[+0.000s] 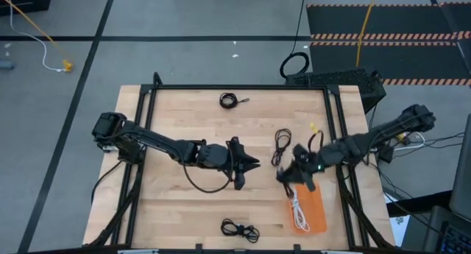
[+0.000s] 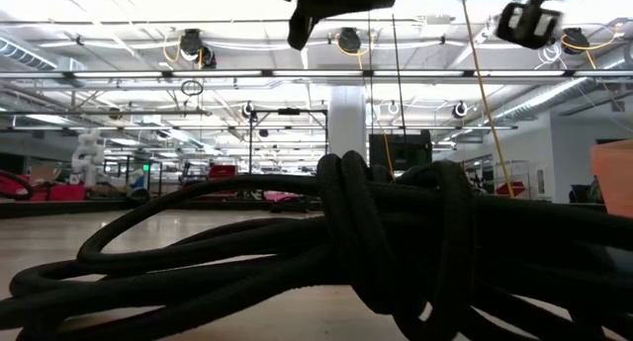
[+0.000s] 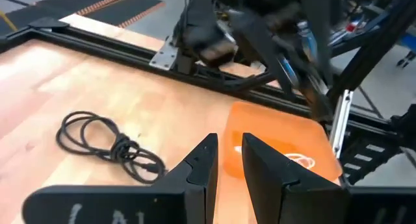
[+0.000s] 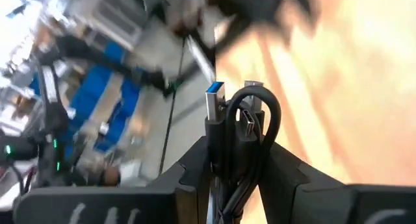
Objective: Pick and place USB-C Cables
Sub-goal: Put the bottom left black charger cable into the orange bin
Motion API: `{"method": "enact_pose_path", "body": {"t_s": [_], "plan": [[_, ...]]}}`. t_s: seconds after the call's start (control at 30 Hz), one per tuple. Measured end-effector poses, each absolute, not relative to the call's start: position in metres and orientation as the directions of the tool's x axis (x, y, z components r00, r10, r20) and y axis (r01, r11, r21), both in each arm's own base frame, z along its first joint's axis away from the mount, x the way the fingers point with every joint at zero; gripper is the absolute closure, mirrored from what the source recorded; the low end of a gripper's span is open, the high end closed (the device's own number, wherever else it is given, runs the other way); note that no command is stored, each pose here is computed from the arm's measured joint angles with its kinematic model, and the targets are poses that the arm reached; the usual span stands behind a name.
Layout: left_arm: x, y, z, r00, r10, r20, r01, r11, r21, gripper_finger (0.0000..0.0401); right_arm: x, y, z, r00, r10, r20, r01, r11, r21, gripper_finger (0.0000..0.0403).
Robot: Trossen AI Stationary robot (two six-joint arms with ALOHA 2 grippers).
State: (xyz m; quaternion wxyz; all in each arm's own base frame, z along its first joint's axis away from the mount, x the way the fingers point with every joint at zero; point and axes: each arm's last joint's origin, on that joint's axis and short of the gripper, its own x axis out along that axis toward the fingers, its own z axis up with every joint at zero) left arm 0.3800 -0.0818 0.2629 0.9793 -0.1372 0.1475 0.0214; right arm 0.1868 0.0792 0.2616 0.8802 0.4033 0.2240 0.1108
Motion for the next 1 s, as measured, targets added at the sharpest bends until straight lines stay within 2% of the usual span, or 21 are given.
{"method": "enact_pose_path", "body": {"t_s": [0.23,0.4,0.63,0.7,0.83,1.0], "plan": [[0.378,-0.082,0.257,0.934,0.007,-0.356,-0.106,0.96,-0.26,0.0329,0.176,0.117,0.224,0.68,0.458,-0.572,0.242,0.597,0.765,0.0324],[0.377,-0.081,0.254,0.925,0.01,-0.38,-0.115,0.96,-0.255,0.0329,0.168,0.139,0.211,0.593,0.496,-0.634,0.332,0.566,0.754,0.0324],[0.374,-0.083,0.25,0.901,-0.021,-0.433,-0.112,0.953,-0.28,0.0329,0.15,0.141,0.193,0.42,0.452,-0.787,0.49,0.617,0.616,0.0322],[0.372,-0.086,0.245,0.873,-0.084,-0.48,-0.085,0.944,-0.32,0.0329,0.146,0.14,0.19,0.378,0.432,-0.819,0.52,0.633,0.573,0.0293],[0.364,-0.098,0.237,0.799,-0.203,-0.567,-0.063,0.909,-0.413,0.0329,0.145,0.138,0.189,0.368,0.42,-0.829,0.577,0.596,0.558,0.0205],[0.349,-0.123,0.229,0.687,-0.321,-0.652,-0.048,0.875,-0.481,0.0329,0.147,0.142,0.192,0.365,0.483,-0.796,0.556,0.573,0.602,0.0127]]}}
